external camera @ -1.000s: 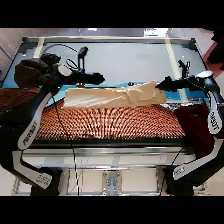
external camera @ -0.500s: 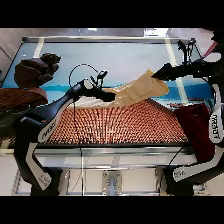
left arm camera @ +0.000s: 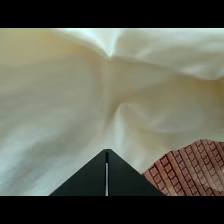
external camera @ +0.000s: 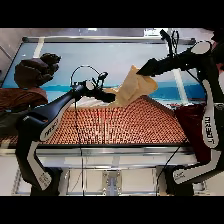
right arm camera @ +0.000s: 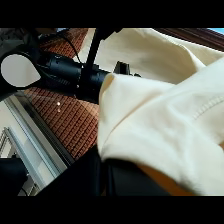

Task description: Fold the shirts.

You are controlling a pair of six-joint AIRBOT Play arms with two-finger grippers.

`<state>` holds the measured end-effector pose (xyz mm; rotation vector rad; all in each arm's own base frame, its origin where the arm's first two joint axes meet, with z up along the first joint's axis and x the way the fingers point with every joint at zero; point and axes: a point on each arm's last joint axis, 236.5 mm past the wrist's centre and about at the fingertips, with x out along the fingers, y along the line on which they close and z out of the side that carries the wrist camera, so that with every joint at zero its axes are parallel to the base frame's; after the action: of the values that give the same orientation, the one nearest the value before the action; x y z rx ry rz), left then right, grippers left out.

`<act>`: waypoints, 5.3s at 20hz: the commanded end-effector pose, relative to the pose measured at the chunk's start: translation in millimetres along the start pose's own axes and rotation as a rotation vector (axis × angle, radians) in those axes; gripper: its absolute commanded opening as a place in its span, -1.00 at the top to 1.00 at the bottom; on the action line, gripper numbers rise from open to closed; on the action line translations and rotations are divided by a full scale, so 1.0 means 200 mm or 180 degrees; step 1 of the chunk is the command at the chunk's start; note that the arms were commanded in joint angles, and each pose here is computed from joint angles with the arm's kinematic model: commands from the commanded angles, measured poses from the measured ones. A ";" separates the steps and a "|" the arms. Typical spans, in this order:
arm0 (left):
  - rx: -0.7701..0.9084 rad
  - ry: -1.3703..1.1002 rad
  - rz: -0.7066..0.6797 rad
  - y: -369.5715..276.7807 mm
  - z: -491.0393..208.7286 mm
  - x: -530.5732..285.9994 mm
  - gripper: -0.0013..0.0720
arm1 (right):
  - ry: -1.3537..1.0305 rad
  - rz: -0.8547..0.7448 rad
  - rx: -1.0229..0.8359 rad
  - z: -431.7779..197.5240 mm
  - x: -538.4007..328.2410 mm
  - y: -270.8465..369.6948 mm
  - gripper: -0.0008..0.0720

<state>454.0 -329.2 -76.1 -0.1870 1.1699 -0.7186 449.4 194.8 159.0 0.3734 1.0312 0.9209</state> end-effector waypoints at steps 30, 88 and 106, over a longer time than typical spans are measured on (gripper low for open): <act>0.0696 -0.1426 0.0987 0.17 0.59 -1.81 0.93 | -0.0021 -0.0841 0.1094 -0.04 0.78 -0.48 -0.47; 0.0741 -0.1261 0.0635 0.10 0.56 -1.69 -0.72 | -0.0308 -0.4348 0.2602 -0.93 -2.03 -0.64 0.90; 0.0568 -0.1287 0.0471 0.06 0.56 -1.69 -0.72 | 0.1530 -0.4128 0.3693 -2.15 -1.43 -1.06 -0.38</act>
<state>490.1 -142.6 223.9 -0.0863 0.7218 -0.6170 132.7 -213.6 -31.7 0.3348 1.8362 -0.8246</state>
